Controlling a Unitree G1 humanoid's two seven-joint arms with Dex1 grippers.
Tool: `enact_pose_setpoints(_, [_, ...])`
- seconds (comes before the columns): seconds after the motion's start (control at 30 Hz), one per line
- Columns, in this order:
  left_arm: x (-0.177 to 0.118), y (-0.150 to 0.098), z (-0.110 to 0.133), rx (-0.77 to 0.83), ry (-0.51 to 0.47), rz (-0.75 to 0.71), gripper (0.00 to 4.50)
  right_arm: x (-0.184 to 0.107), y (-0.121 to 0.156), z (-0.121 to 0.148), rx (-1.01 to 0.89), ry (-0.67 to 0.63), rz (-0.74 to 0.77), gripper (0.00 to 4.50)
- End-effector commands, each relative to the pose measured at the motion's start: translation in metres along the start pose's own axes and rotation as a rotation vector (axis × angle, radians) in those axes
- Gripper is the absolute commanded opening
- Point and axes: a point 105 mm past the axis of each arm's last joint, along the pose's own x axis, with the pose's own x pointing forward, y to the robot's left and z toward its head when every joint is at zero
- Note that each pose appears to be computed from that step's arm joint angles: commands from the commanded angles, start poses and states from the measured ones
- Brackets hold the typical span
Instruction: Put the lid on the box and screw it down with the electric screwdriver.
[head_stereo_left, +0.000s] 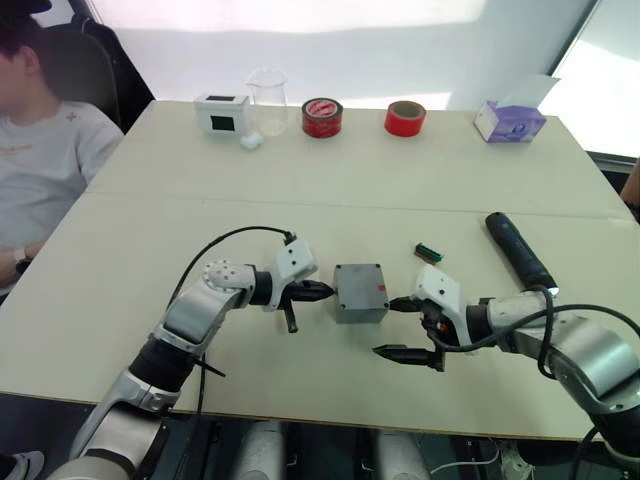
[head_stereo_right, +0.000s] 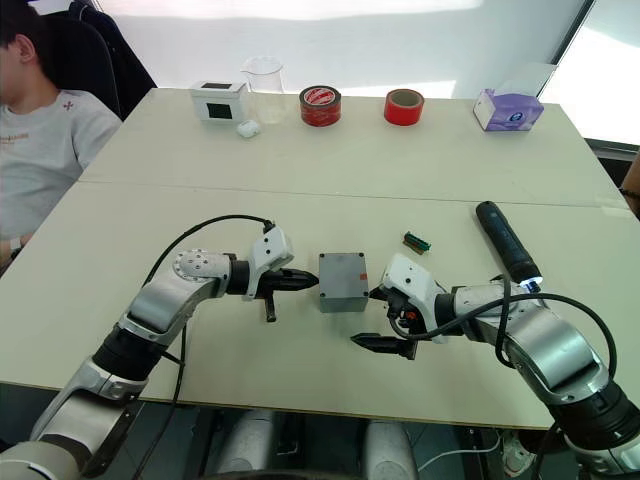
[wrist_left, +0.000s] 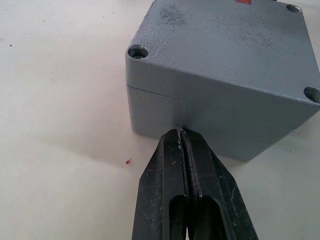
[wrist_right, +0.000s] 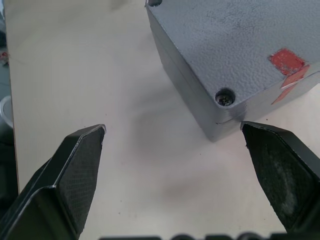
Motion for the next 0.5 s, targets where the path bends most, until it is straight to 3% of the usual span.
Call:
enact_pose_setpoints(0.03, [-0.002, 0.001, 0.012, 0.042, -0.034, -0.001, 0.0, -0.003, 0.005, 0.012, -0.034, -0.045, -0.003, 4.45])
enact_pose_setpoints(0.3, [-0.005, 0.005, 0.013, 0.049, -0.033, 0.013, 0.0, -0.011, -0.001, 0.015, -0.028, -0.055, -0.04, 4.45])
enact_pose_setpoints(0.5, [-0.034, 0.017, 0.022, -0.001, -0.069, 0.054, 0.0, -0.052, -0.035, 0.033, 0.07, -0.205, -0.175, 4.45])
